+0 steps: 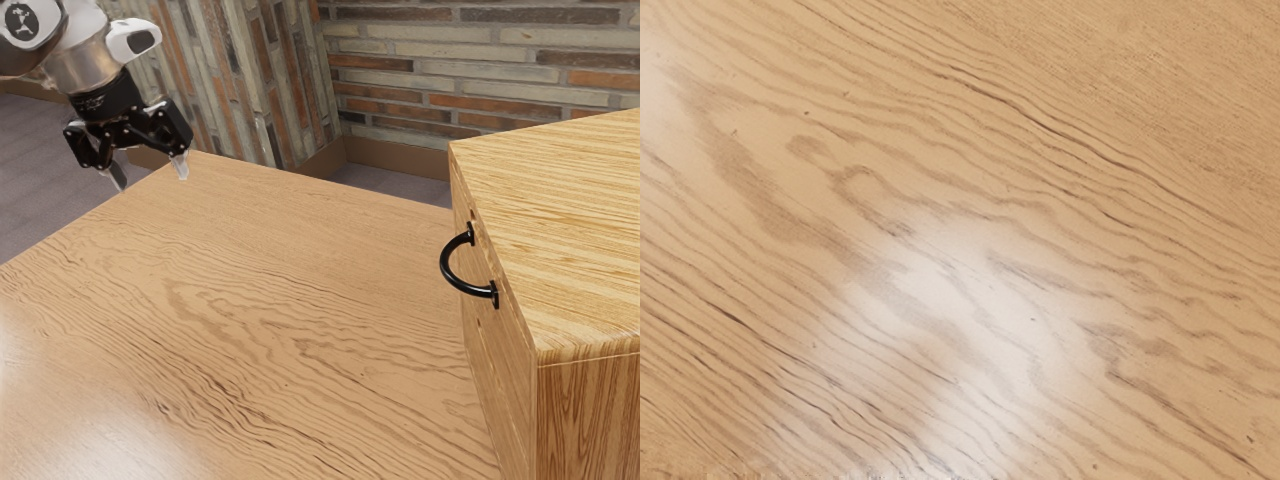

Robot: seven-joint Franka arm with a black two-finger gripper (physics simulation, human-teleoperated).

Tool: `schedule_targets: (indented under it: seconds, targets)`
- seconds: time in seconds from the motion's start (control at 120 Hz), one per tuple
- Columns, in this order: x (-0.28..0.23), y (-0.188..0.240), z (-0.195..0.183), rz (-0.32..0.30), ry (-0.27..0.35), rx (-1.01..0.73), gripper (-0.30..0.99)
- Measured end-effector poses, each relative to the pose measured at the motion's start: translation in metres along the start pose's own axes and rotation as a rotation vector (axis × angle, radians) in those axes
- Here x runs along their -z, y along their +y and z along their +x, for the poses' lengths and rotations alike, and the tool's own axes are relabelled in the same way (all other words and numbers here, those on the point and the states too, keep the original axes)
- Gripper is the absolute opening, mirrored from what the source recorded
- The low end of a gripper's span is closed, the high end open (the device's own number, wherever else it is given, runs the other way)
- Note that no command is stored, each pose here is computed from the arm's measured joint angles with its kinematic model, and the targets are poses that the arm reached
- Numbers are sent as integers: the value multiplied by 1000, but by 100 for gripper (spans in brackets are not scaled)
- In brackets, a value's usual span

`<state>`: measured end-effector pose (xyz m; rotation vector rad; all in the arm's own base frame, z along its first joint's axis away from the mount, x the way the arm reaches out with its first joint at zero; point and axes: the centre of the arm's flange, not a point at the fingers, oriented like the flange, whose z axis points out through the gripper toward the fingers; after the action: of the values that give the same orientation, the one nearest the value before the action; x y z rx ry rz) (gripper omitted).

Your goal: Pull the drawer handle with one arm to open the drawer

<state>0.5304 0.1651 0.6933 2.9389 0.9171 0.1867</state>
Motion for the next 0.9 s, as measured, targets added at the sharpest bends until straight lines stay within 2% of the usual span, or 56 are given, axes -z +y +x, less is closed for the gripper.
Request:
schedule_targets:
  seconds: [0.058,0.133,0.2,0.283,0.383,0.508,0.558,0.7,0.9]
  targets:
    - [-31,3,6,-45,-12,64,69]
    - [-41,21,9,-105,27,126,69]
    - [-36,50,5,-163,64,157,69]
    - [-33,99,-12,-225,76,158,69]
    - [-38,168,-52,-285,32,118,69]
    - [-46,232,-146,-310,-57,21,69]
    - [-47,234,-165,-314,-74,24,69]
    - [-44,204,-140,-335,-69,155,69]
    - [-30,235,-156,-364,-71,149,69]
